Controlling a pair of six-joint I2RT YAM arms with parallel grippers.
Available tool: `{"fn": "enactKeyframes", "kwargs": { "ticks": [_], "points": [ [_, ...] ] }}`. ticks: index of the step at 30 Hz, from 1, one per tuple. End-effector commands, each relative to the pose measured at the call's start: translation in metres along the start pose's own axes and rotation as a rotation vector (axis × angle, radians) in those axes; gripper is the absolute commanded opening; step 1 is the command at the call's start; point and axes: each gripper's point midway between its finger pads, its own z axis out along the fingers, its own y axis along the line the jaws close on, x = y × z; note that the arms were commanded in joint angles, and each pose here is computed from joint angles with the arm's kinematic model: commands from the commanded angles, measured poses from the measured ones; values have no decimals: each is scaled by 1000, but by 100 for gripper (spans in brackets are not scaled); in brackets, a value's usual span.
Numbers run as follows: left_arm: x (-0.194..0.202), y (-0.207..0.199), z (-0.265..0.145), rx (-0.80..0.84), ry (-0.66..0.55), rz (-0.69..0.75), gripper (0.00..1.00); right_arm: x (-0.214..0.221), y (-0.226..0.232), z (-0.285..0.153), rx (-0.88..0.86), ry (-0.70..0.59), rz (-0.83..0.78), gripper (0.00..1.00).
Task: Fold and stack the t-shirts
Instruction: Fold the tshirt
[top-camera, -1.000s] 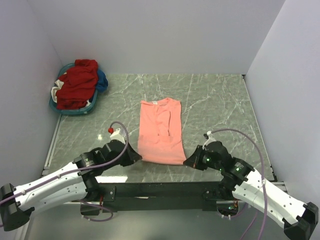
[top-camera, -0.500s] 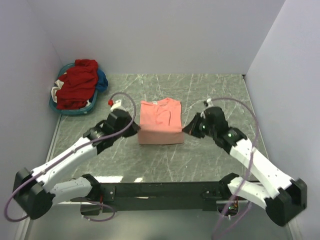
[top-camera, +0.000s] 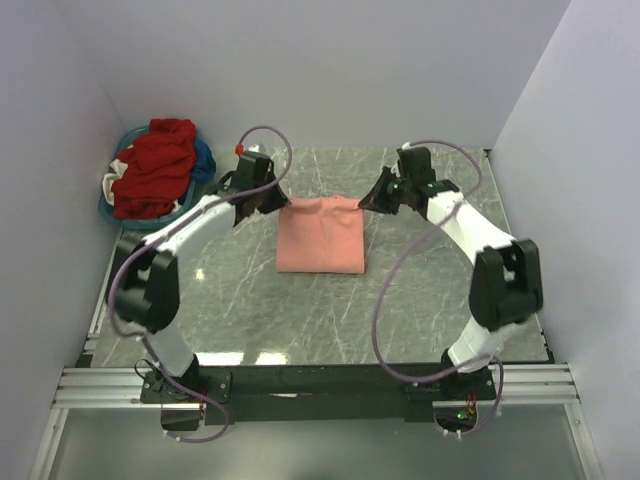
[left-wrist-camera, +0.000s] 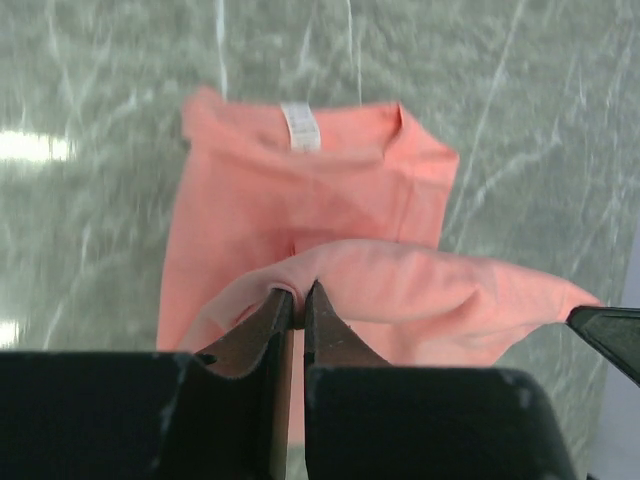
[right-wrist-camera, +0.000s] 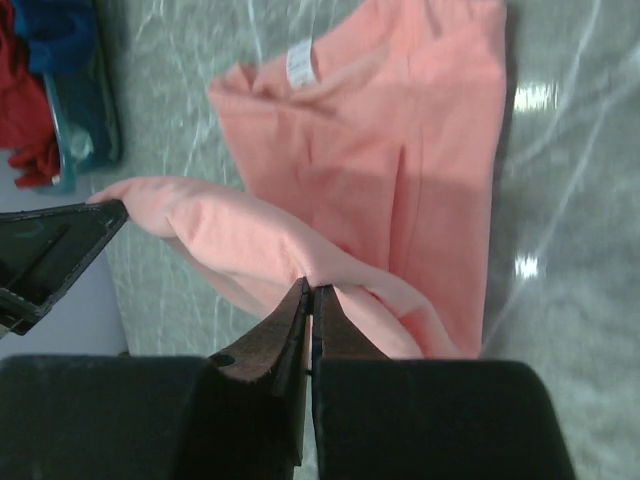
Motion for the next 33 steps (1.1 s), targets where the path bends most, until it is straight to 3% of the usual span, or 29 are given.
{"fn": "enactKeyframes", "kwargs": {
  "ticks": [1,7,8,9,11,13,16,19,21,24,25,28,33],
  "points": [
    [-37,-14,24,72,-35,14,0,-32,7,22,-64,1,-7,0],
    [-60,5,90,73,26,8,4,-64,-19,80,-36,57,32,0],
    [-66,10,101,71,25,14,17,-72,-22,93,-23,62,25,4],
    [-70,10,103,82,25,15,25,-74,-27,95,-8,76,36,18],
    [-80,10,102,98,14,23,47,-85,-32,100,6,61,21,30],
    [-94,8,94,128,-10,28,56,-90,-36,97,38,46,14,41],
    [-109,5,76,139,-54,22,60,-95,-36,77,82,-1,-8,44],
    [-111,-9,50,185,-70,-21,54,-88,-32,58,122,-36,-29,44],
    [-88,-3,48,172,-39,-46,47,-75,-19,52,95,-47,-54,43],
    [-63,-5,44,172,-26,-60,32,-39,4,48,42,-22,-89,42],
    [-56,-6,45,171,-16,-72,20,-29,12,46,32,-12,-102,42],
    [-25,-10,49,180,41,-77,5,8,26,53,-3,42,-113,41],
    [34,-6,56,159,124,-69,1,55,12,67,-21,123,-97,39]
  ]
}}
